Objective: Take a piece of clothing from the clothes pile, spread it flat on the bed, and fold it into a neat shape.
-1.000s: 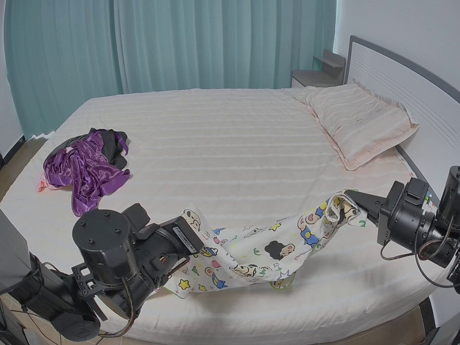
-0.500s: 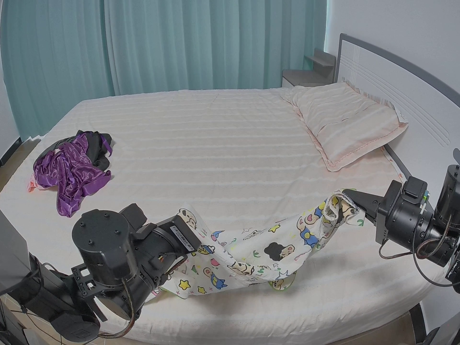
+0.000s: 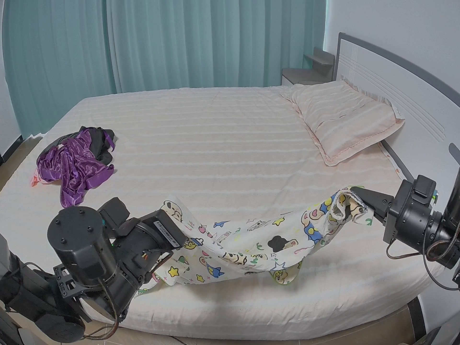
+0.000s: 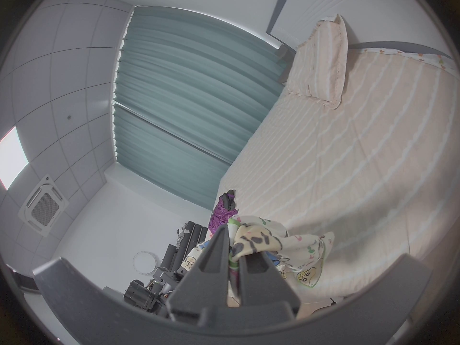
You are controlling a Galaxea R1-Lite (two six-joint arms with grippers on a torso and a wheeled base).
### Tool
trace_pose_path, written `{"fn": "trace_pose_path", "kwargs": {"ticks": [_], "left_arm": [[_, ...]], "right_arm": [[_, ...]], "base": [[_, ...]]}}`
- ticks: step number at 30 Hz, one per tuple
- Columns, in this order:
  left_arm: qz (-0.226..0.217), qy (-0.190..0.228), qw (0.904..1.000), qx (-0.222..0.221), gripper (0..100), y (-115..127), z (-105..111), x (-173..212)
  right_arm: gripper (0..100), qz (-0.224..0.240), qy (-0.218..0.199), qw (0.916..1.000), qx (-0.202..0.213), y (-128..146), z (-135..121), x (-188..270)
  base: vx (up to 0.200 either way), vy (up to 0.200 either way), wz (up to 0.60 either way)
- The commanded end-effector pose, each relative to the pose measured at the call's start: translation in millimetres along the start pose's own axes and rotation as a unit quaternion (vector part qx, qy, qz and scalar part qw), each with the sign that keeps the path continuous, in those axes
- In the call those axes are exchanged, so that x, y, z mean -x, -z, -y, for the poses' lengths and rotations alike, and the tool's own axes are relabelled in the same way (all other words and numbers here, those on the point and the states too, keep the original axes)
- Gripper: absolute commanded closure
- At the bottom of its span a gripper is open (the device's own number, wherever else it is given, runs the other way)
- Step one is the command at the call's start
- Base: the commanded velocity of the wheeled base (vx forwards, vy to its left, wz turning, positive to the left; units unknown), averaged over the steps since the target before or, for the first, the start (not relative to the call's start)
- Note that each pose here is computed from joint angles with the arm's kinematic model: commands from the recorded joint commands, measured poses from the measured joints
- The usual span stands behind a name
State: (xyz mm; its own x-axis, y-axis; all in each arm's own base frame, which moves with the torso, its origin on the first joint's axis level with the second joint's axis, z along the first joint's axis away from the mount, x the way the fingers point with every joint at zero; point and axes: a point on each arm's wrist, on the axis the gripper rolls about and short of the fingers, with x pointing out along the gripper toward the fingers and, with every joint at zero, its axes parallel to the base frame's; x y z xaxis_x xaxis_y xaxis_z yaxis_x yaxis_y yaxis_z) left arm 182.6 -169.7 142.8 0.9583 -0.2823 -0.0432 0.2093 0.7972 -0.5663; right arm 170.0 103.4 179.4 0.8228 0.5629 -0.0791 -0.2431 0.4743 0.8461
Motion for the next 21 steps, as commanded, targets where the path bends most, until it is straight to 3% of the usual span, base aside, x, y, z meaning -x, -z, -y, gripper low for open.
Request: {"fn": "trace_pose_path", "kwargs": {"ticks": [1, 7, 10, 13, 21], "left_arm": [[0.016, 0.005, 0.9998, -0.004, 100, -12.5, -2.2, 18.4], [0.047, -0.001, 0.9989, -0.008, 100, -25.7, -1.4, 33.5], [0.058, 0.015, 0.9977, -0.031, 100, -34.7, -1.9, 52.2], [0.076, 0.035, 0.9962, -0.023, 100, -47.1, 0.4, 67.0], [0.124, 0.057, 0.9901, -0.034, 100, -76.6, 0.9, 93.7]], "right_arm": [[100, 0.007, -0.051, 0.9984, 0.025, -2.6, -12.4, 29.2], [100, 0.003, -0.111, 0.9922, 0.057, -1.7, -21.9, 59.8], [100, 0.004, -0.159, 0.9843, 0.077, -2.6, -29.1, 82.8], [100, 0.016, -0.188, 0.9786, 0.082, -5.4, -34.6, 96.6], [100, 0.032, -0.237, 0.9663, 0.094, -11.2, -45.8, 115.6]], "base": [[-0.200, 0.000, 0.00], [-0.200, 0.000, 0.00], [0.000, 0.000, 0.00], [0.000, 0.000, 0.00], [0.000, 0.000, 0.00]]}}
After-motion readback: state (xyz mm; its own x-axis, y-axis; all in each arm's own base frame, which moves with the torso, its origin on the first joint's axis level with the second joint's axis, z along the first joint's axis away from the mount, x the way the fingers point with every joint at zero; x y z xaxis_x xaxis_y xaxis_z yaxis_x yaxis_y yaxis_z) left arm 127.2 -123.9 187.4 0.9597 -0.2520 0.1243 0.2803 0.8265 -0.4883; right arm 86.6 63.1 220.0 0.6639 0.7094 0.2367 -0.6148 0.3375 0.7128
